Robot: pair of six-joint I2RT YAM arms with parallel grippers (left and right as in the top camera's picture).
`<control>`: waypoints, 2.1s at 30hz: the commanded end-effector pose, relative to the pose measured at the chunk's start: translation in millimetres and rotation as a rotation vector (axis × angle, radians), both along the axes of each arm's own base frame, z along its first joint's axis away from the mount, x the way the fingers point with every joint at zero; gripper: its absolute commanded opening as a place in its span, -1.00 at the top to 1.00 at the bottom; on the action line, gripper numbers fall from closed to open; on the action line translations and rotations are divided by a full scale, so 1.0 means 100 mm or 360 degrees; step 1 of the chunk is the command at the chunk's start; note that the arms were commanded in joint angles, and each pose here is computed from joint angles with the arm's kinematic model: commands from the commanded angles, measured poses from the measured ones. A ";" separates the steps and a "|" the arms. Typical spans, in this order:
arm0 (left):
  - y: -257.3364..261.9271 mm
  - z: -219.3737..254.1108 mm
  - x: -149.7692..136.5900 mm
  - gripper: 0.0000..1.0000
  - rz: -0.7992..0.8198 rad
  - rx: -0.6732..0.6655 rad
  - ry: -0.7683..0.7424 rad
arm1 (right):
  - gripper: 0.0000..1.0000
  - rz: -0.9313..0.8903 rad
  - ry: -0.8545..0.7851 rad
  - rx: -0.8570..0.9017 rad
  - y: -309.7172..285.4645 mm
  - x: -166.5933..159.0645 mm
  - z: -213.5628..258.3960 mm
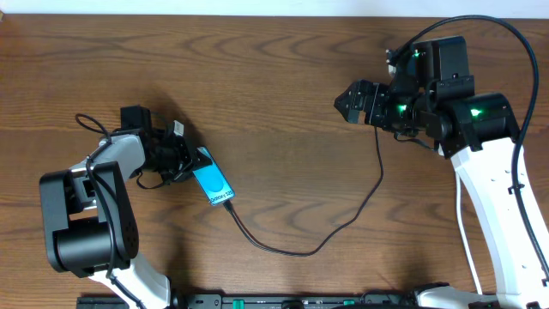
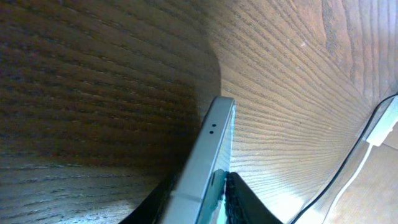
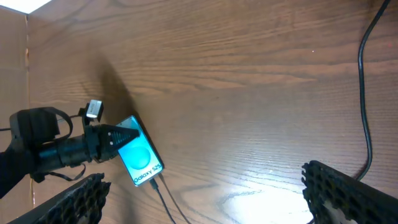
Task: Plug charger to phone and switch on socket
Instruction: 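Lower the plugged phone onto the table with the left gripper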
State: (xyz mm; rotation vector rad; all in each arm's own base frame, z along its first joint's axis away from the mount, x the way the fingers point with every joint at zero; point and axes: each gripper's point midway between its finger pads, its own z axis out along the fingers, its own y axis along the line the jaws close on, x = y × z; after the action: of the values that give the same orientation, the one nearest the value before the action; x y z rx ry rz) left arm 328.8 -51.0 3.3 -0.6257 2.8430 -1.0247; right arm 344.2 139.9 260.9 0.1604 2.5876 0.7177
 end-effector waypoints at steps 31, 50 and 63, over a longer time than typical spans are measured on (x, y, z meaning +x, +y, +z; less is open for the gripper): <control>0.15 -0.22 -0.38 -0.57 0.0060 0.0199 0.0319 | -0.99 0.0025 -0.0024 -0.0028 0.00 -0.03 0.02; 0.27 -0.28 -0.56 -0.57 0.0179 0.0323 0.0517 | -0.99 0.0028 -0.0025 -0.0031 0.00 -0.04 0.02; 0.34 -0.31 -0.63 -0.57 0.0230 0.0391 0.0595 | -0.99 0.0029 -0.0024 -0.0031 0.00 -0.04 0.02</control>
State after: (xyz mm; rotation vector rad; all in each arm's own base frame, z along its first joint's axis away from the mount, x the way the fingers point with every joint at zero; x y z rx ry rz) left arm 298.6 -46.0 10.8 -0.9622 2.9631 -0.9269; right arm 342.9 139.6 260.0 0.1577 2.5941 0.7150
